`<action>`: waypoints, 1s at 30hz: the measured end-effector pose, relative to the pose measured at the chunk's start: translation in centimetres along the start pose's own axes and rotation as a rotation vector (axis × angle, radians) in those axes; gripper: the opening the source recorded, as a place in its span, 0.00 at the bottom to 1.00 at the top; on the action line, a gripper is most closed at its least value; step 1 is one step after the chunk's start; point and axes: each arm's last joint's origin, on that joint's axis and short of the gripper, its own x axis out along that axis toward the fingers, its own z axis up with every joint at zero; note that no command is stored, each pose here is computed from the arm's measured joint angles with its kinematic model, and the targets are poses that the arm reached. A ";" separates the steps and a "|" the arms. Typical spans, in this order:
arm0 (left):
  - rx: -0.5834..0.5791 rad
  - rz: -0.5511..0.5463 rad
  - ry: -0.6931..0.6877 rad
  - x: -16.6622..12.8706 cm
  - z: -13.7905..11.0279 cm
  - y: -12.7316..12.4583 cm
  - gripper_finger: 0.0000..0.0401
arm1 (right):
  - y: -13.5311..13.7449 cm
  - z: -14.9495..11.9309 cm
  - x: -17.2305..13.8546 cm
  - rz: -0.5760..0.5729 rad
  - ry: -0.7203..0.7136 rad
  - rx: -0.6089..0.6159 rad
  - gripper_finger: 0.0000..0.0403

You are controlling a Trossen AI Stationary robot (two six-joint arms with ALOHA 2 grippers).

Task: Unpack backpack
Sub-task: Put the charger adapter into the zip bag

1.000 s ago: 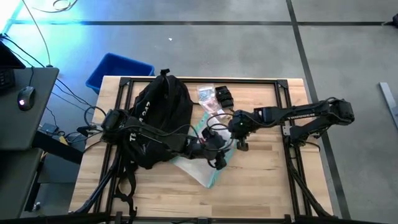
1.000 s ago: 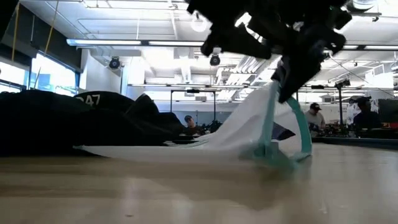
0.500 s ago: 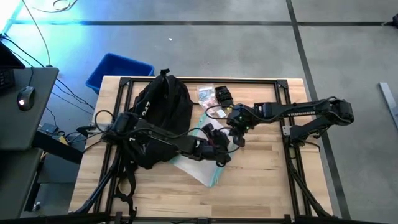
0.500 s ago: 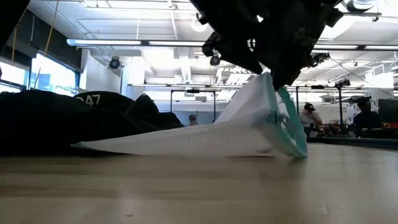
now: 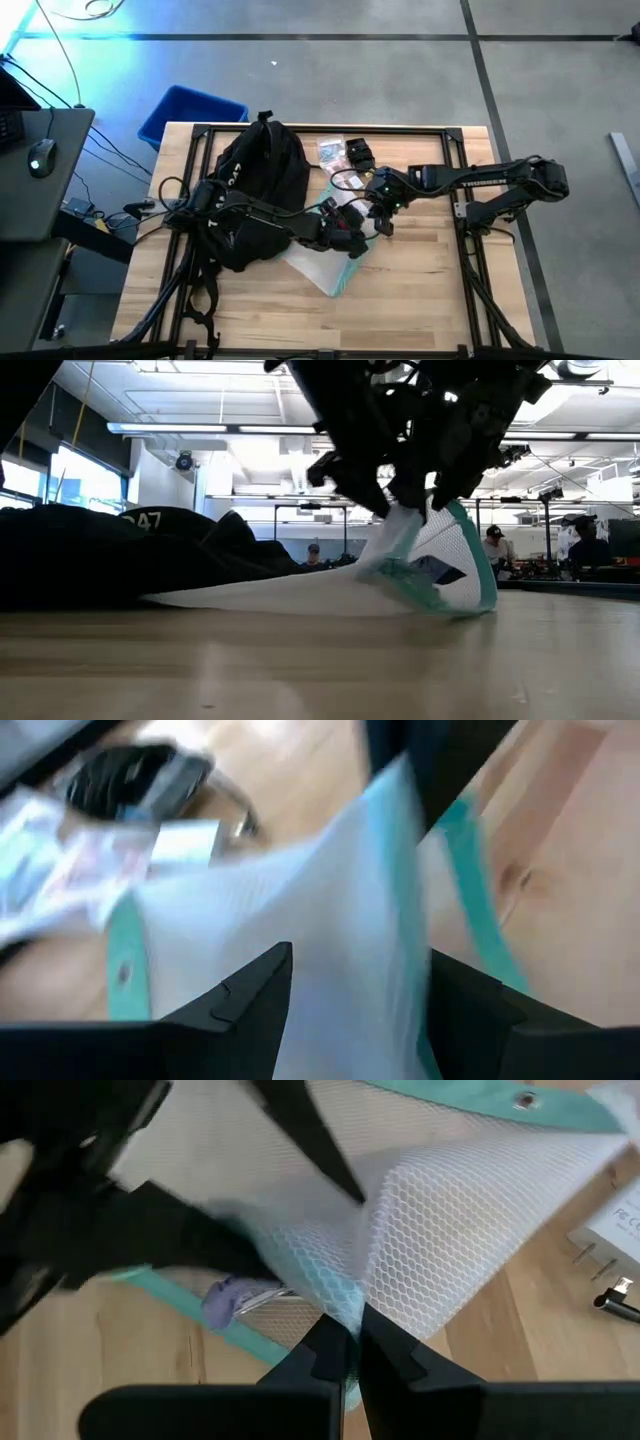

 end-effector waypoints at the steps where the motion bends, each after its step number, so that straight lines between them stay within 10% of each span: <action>1: -0.007 -0.001 0.022 -0.2 -0.4 -0.1 0.46 | 0.0 0.0 0.0 0.001 0.000 0.000 0.00; 14: -0.170 0.098 0.279 -4.0 -5.3 -1.2 0.45 | 0.6 -0.2 0.1 0.039 0.017 -0.016 0.00; 20: -0.200 0.074 0.418 -4.9 -6.5 -1.6 0.21 | 1.5 -0.5 0.2 0.094 0.046 -0.043 0.00; 23: -0.183 0.008 0.450 -5.8 -5.8 -2.2 0.04 | 1.7 -0.7 0.2 0.167 0.076 -0.027 0.00; 30: -0.150 -0.040 0.379 -10.3 -0.9 -0.9 0.00 | 2.6 0.9 -2.0 0.349 0.118 0.002 0.00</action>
